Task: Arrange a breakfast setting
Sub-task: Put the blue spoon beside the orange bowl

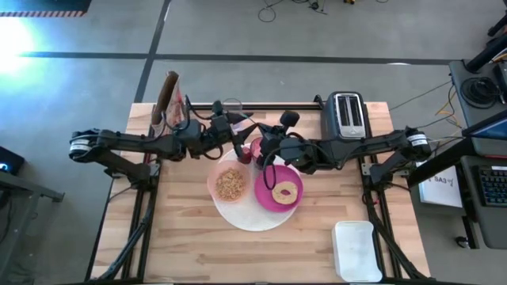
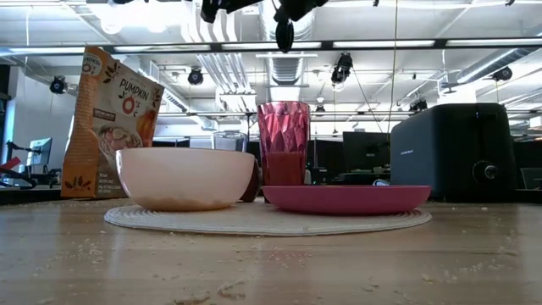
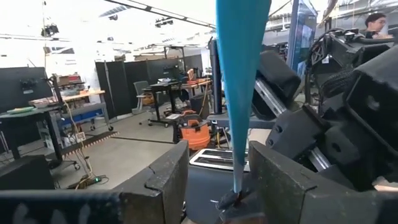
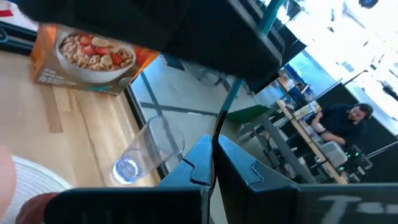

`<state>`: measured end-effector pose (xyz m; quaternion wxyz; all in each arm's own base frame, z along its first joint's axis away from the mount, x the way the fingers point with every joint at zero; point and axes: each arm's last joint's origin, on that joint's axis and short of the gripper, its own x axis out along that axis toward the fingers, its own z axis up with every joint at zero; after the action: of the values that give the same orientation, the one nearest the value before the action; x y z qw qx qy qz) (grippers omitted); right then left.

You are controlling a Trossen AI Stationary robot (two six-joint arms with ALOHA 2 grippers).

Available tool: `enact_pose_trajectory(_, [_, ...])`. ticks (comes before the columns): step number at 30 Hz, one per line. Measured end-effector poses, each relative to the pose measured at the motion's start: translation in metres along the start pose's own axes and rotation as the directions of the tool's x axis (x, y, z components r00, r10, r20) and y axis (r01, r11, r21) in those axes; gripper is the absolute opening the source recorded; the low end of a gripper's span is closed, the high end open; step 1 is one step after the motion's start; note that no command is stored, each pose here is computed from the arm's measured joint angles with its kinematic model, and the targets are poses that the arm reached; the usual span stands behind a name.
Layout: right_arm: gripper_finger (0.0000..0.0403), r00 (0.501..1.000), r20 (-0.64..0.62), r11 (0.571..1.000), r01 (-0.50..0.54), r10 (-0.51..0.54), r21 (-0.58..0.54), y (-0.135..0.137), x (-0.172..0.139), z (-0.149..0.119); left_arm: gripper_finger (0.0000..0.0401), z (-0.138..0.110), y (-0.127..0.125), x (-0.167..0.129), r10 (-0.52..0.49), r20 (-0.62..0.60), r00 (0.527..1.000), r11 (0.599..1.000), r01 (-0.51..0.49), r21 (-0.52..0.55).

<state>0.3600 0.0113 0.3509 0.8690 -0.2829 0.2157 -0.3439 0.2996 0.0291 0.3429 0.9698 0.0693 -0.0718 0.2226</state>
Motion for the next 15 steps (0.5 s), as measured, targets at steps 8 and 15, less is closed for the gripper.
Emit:
enact_pose_trajectory(8, [0.0008, 1.000, 0.002, 0.999, 0.028, -0.028, -0.019, -0.0015, 0.0000, 0.0014, 0.0096, 0.0022, -0.0008, 0.0020, 0.000, 0.006, 1.000, 1.000, 0.000, -0.008])
enact_pose_trajectory(15, [0.0008, 1.000, 0.000, 0.999, 0.030, -0.030, -0.021, -0.0016, 0.0001, 0.0013, 0.0015, 0.0022, -0.0017, 0.0020, -0.032, 0.010, 0.999, 0.999, 0.032, -0.009])
